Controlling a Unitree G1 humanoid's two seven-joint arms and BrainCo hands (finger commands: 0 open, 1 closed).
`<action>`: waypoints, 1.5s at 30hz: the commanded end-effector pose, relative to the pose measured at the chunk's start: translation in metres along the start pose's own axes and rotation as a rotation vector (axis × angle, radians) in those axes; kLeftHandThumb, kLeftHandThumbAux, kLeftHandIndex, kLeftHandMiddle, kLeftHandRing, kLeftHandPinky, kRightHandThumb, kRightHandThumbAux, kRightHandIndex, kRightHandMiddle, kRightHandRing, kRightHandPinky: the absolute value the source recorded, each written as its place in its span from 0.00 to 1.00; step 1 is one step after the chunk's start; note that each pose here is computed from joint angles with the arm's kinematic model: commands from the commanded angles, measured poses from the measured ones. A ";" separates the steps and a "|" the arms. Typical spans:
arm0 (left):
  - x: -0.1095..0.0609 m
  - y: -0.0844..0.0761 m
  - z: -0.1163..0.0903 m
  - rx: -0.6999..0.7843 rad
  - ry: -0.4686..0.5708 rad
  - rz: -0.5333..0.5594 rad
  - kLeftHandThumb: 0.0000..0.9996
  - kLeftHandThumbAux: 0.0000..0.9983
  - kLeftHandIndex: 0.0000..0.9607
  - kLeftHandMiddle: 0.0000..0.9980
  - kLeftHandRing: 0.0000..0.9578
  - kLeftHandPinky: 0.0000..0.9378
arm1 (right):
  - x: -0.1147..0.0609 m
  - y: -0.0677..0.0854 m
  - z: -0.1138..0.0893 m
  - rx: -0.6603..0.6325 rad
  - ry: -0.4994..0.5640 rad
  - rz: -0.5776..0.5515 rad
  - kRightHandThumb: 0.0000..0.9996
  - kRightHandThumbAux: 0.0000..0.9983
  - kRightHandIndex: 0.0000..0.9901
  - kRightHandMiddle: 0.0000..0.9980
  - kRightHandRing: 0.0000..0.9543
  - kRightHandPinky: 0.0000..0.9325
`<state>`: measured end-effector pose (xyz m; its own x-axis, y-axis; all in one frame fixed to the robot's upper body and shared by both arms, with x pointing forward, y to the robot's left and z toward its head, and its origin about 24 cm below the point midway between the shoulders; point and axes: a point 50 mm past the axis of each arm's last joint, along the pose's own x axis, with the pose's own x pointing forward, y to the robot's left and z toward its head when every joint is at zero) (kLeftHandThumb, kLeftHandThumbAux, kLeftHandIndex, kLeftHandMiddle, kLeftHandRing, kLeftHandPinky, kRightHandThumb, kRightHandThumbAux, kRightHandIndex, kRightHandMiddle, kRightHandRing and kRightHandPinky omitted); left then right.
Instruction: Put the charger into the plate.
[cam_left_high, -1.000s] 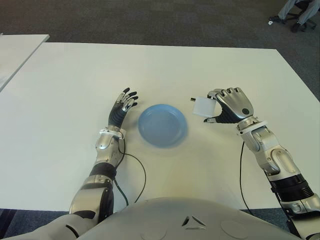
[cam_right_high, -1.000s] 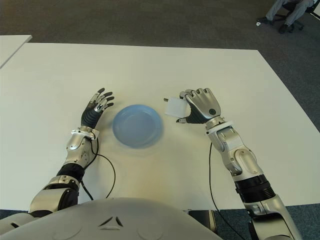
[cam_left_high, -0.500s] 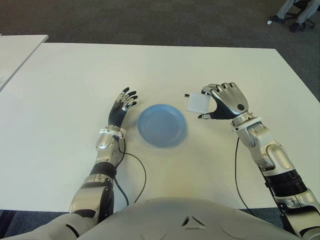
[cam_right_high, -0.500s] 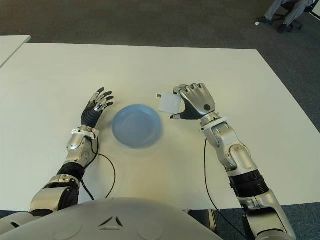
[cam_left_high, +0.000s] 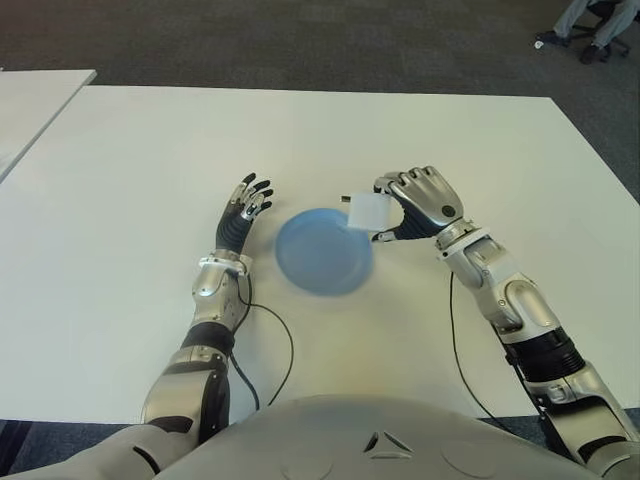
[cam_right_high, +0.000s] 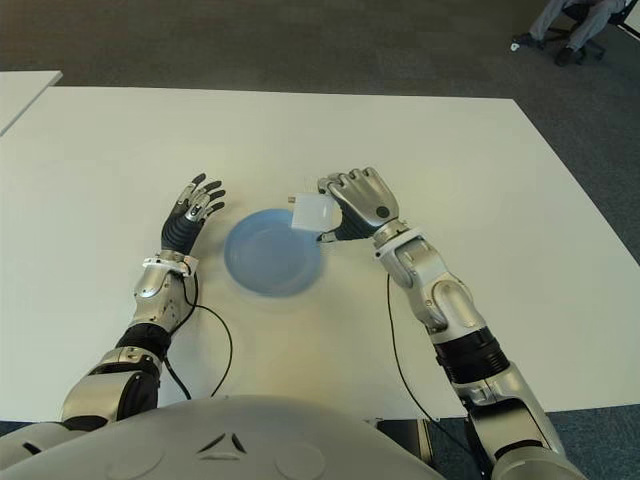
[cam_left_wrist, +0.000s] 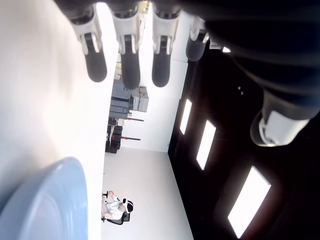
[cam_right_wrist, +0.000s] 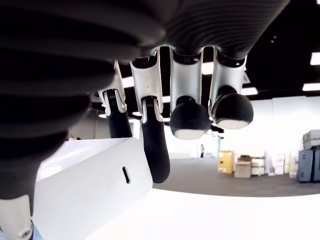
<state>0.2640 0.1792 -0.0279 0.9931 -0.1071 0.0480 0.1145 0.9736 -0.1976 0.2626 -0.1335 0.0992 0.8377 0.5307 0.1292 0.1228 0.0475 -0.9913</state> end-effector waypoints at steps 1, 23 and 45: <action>-0.007 -0.001 -0.010 -0.027 0.047 0.004 0.00 0.45 0.02 0.18 0.20 0.19 | 0.011 0.008 0.011 0.041 -0.007 0.024 0.85 0.68 0.41 0.54 0.91 0.93; -0.007 -0.004 -0.010 -0.048 0.037 0.005 0.00 0.45 0.01 0.18 0.20 0.21 | 0.030 0.039 0.032 0.186 0.001 0.106 0.85 0.68 0.40 0.54 0.90 0.93; -0.007 -0.004 -0.010 -0.062 0.032 0.019 0.00 0.44 0.01 0.19 0.20 0.21 | 0.032 0.053 0.036 0.254 0.014 0.169 0.85 0.68 0.41 0.53 0.81 0.83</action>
<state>0.2640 0.1760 -0.0273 0.9935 -0.0964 0.0606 0.1079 0.9675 -0.2286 0.2735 -0.0854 0.0492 0.8431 0.5359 -0.0446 -0.1517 0.1574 -0.9758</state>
